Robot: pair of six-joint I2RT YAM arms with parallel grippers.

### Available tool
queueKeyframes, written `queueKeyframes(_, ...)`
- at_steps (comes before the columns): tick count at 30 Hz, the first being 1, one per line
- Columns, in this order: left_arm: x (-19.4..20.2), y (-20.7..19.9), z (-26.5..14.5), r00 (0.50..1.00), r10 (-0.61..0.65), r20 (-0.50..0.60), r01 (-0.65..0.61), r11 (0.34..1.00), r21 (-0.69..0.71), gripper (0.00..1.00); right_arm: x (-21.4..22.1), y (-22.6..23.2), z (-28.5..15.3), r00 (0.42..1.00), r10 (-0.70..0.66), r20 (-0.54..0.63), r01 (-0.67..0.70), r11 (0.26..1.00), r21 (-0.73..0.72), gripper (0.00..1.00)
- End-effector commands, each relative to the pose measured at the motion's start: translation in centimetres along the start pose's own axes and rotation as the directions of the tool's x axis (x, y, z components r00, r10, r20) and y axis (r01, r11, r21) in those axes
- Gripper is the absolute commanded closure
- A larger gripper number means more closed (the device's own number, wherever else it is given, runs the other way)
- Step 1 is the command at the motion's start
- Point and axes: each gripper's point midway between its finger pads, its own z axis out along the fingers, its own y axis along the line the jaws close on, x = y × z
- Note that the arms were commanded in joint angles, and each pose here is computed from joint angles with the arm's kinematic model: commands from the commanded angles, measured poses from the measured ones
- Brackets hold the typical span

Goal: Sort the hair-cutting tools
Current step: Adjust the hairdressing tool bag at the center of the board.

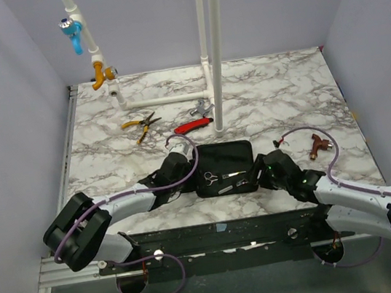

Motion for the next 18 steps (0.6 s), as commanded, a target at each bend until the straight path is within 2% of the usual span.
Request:
queueKeyframes(1,1.7,1.6,0.2,0.999,-0.007,-0.039,0.006,0.999,-0.042,0.53,4.5,0.2,-0.3,0.992,0.000,-0.130,-0.004,0.999,-0.032,0.37)
queueKeyframes(9,0.6,4.0,-0.7,1.000,-0.008,0.008,0.009,0.985,-0.170,0.61,6.7,2.9,-1.0,0.978,-0.141,-0.153,0.139,0.990,-0.022,0.37)
queueKeyframes(15,0.5,4.7,-0.9,1.000,0.002,0.003,-0.002,0.977,-0.213,0.72,3.3,2.7,-3.1,0.965,-0.257,-0.042,0.258,0.966,0.022,0.38)
queueKeyframes(18,0.5,4.5,-0.6,1.000,0.004,-0.004,-0.005,0.978,-0.210,0.78,1.8,3.5,-3.9,0.941,-0.339,-0.004,0.339,0.941,0.020,0.41)
